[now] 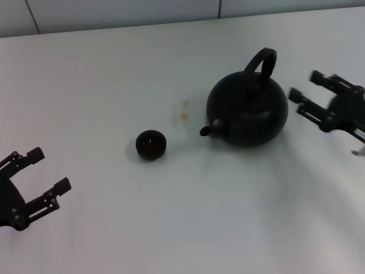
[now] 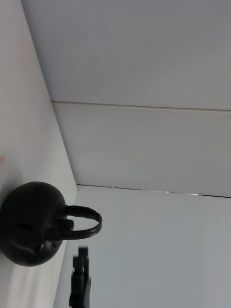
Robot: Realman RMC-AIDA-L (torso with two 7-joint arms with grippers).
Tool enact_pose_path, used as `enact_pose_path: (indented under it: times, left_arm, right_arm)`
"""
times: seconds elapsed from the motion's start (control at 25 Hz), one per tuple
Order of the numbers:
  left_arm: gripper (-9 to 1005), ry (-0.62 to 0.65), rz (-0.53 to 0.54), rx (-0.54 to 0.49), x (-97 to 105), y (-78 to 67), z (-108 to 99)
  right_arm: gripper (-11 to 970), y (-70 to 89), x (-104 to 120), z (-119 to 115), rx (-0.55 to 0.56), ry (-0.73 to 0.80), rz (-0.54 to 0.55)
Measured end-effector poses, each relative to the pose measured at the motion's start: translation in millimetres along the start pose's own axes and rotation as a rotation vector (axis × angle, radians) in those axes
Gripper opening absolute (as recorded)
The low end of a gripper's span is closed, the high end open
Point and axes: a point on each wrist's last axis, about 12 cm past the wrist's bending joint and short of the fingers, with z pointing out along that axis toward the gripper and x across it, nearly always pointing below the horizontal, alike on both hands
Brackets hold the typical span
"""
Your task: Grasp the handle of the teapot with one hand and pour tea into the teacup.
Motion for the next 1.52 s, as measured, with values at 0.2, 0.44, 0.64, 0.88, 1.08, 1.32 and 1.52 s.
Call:
enact_pose_path:
  times: [0.2, 0.44, 0.64, 0.88, 1.08, 1.32, 1.52]
  left_arm:
    - [812, 0.003, 0.000, -0.001, 0.2, 0.2, -0.2]
    - [813, 0.005, 0.003, 0.015, -0.5, 0.0, 1.1]
    - [813, 0.061, 0.023, 0.118, -7.1, 6.8, 9.4]
    - [813, 0.155, 0.035, 0.221, -18.6, 23.8, 20.3]
    - [813, 0.232, 0.067, 0.286, -37.1, 43.1, 36.2]
    - [813, 0.346, 0.103, 0.321, -55.6, 64.4, 52.6]
    - [812, 0.346, 0.123, 0.329, -60.1, 65.3, 59.4]
  right_arm:
    - [653, 5.1, 6.2, -17.8, 0.043, -0.036, 0.023]
    - [653, 13.9, 0.5, -21.2, -0.061, -0.062, 0.034]
    - [654, 20.1, -11.7, -19.6, -0.363, 0.082, 0.011]
    - [654, 14.3, -20.0, -5.2, -0.525, 0.273, -0.015]
    - [654, 7.7, -30.3, 6.1, -0.558, 0.317, -0.078]
    - [654, -4.3, -43.8, 14.1, -0.572, 0.368, -0.115]
    - [654, -5.8, -46.3, 14.8, -0.569, 0.373, -0.132]
